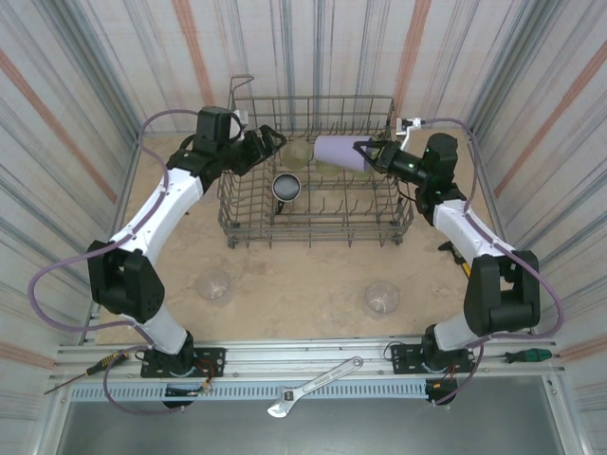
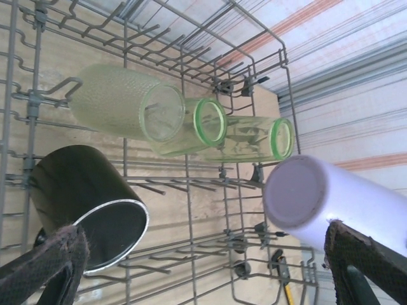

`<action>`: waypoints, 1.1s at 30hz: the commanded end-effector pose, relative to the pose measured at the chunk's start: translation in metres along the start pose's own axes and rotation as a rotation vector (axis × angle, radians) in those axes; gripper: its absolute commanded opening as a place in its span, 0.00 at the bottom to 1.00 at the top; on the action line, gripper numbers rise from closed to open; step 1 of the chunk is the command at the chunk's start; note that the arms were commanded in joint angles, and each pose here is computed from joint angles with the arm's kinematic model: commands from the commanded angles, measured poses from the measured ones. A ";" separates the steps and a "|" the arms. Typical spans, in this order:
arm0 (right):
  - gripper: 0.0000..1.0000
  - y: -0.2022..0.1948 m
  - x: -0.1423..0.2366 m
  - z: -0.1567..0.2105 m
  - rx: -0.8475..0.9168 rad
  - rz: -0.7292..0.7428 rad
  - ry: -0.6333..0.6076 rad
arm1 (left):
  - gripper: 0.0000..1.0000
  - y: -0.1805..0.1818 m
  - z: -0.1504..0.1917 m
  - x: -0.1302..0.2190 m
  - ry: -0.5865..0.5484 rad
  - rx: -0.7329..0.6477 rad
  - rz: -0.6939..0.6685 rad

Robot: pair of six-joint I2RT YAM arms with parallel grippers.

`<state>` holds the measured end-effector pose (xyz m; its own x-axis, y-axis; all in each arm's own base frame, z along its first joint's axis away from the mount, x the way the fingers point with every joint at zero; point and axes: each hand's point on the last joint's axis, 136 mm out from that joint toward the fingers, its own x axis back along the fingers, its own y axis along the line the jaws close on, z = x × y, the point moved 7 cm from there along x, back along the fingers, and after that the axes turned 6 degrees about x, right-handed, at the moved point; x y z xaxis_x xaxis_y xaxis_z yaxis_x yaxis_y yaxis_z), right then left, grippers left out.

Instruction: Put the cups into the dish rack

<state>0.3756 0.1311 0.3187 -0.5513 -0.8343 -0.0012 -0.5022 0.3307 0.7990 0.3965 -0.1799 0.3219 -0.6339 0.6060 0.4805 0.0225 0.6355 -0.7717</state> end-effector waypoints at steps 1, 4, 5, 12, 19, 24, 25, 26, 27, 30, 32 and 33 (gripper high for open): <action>0.00 0.011 -0.009 -0.003 0.008 -0.102 -0.016 | 0.99 -0.015 0.003 0.004 -0.049 0.046 0.075; 0.00 0.010 -0.017 0.000 0.008 -0.129 -0.010 | 0.99 -0.017 0.007 0.003 -0.071 0.095 0.115; 0.00 0.009 -0.019 0.001 0.007 -0.131 -0.010 | 0.99 -0.018 0.008 0.002 -0.074 0.110 0.124; 0.00 0.007 -0.031 0.005 -0.048 -0.183 -0.010 | 0.99 -0.020 0.014 -0.001 -0.119 0.221 0.182; 0.00 0.007 -0.044 0.012 -0.062 -0.207 0.011 | 0.99 -0.032 0.013 -0.001 -0.131 0.237 0.210; 0.00 0.014 -0.049 0.016 -0.059 -0.222 0.011 | 0.99 -0.031 0.015 -0.007 -0.124 0.275 0.230; 0.00 0.016 -0.050 0.015 -0.057 -0.229 0.008 | 0.99 -0.029 0.017 -0.009 -0.115 0.289 0.234; 0.00 0.018 -0.050 0.014 -0.052 -0.236 0.007 | 0.99 -0.029 0.018 -0.011 -0.109 0.300 0.242; 0.00 0.019 -0.051 0.012 -0.053 -0.242 0.007 | 0.99 -0.028 0.019 -0.013 -0.106 0.314 0.247; 0.00 0.025 -0.053 0.009 -0.050 -0.262 0.004 | 0.99 -0.029 0.020 -0.016 -0.100 0.341 0.268; 0.00 0.028 -0.056 0.010 -0.048 -0.276 0.003 | 0.99 -0.031 0.020 -0.018 -0.096 0.345 0.274; 0.00 0.028 -0.056 0.009 -0.046 -0.282 -0.001 | 0.99 -0.031 0.020 -0.019 -0.093 0.345 0.274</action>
<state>0.3860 0.1868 0.3175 -0.4218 -0.8920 -0.1625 -0.5453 0.1064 0.8315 0.3924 -0.2149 0.3233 -0.7090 0.6587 0.2517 -0.0654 0.2940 -0.9536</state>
